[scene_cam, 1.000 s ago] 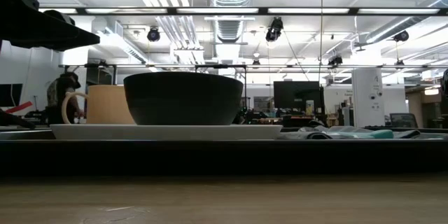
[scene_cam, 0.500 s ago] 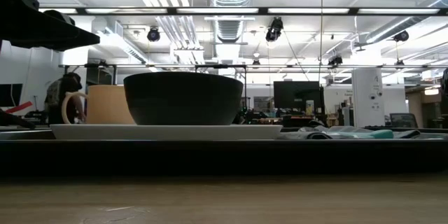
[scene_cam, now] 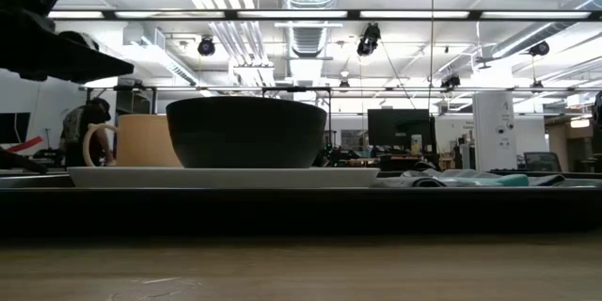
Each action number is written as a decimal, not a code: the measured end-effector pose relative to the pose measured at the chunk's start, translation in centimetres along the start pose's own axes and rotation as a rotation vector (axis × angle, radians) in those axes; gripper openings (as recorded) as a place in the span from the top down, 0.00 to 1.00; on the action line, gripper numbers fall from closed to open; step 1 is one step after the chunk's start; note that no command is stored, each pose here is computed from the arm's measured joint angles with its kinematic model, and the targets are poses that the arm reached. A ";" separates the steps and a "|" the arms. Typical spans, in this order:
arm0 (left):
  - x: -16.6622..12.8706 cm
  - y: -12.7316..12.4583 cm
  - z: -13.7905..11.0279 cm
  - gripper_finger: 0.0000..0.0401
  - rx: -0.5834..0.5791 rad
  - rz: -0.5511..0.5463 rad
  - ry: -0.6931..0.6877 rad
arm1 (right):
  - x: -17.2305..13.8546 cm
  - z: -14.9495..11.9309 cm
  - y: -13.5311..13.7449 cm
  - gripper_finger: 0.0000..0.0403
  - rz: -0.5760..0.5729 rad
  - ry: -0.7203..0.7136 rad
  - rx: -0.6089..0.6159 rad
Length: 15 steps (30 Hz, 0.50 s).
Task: Set up tray
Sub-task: Return to Home Position
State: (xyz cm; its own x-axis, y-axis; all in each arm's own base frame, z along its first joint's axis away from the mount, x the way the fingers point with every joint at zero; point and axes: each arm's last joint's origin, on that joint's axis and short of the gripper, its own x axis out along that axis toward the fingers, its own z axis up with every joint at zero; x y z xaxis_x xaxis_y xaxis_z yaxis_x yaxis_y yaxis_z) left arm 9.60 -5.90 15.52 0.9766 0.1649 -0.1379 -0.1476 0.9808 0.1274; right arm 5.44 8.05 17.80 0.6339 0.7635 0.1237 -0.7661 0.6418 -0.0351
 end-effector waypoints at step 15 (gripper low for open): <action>0.0 2.0 1.4 0.37 -0.069 0.121 -0.030 | 0.0 0.0 0.0 0.98 -0.001 0.000 0.000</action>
State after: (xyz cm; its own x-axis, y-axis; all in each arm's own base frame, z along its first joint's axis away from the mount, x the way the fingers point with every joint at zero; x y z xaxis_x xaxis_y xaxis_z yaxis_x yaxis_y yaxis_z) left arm 9.50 -4.14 17.19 0.9552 0.2800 -0.0959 -0.2737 0.9590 0.0737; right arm 5.44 8.05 17.82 0.6345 0.7629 0.1241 -0.7656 0.6424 -0.0349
